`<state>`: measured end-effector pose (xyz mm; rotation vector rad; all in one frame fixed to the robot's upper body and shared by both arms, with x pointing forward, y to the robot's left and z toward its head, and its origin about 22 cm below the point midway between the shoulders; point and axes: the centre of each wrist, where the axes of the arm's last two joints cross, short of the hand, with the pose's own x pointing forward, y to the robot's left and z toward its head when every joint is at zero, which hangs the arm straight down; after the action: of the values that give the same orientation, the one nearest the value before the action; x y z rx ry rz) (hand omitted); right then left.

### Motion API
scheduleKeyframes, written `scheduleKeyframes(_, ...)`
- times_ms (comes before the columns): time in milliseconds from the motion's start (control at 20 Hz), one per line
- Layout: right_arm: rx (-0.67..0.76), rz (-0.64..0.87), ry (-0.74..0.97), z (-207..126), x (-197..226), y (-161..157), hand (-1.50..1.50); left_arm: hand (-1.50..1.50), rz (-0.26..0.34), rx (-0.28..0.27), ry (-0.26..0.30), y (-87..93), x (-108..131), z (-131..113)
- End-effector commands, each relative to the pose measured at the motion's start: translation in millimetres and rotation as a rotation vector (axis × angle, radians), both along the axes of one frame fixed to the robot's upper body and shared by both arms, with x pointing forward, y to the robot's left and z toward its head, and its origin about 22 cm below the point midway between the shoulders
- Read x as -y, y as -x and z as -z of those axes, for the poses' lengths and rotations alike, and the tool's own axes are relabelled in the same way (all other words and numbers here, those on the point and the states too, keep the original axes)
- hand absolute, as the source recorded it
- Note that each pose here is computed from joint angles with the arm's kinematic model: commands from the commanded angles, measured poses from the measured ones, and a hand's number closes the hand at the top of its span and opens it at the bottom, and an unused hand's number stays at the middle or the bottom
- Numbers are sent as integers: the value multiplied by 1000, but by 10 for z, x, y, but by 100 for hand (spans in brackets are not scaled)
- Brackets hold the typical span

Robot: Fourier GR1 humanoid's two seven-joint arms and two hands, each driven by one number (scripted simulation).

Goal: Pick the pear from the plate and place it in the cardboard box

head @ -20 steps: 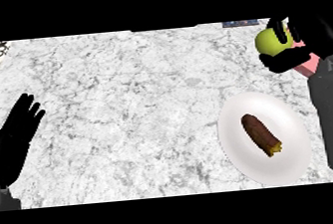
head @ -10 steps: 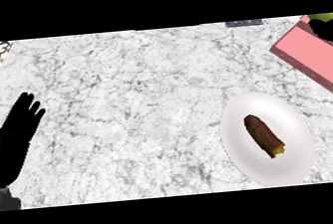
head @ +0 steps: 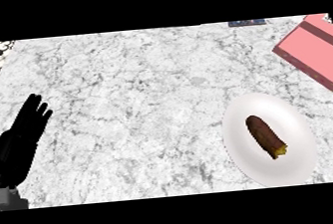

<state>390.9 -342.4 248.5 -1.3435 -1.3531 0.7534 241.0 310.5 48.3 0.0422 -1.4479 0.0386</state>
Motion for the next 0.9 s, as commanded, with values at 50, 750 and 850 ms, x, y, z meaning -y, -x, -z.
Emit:
scheduleKeyframes(50, 19, -19, -6, 41, 367, -122, 150, 0, -10, -16, 6, -43, 123, -107)
scheduleKeyframes(750, -237, 92, -149, 963, 720, -241, 150, 0, 20, 15, 1, -194, -53, -113)
scheduleKeyframes(850, -290, 109, -213, 1128, 818, -175, -150, 0, 30, 15, 2, -105, -103, -102)
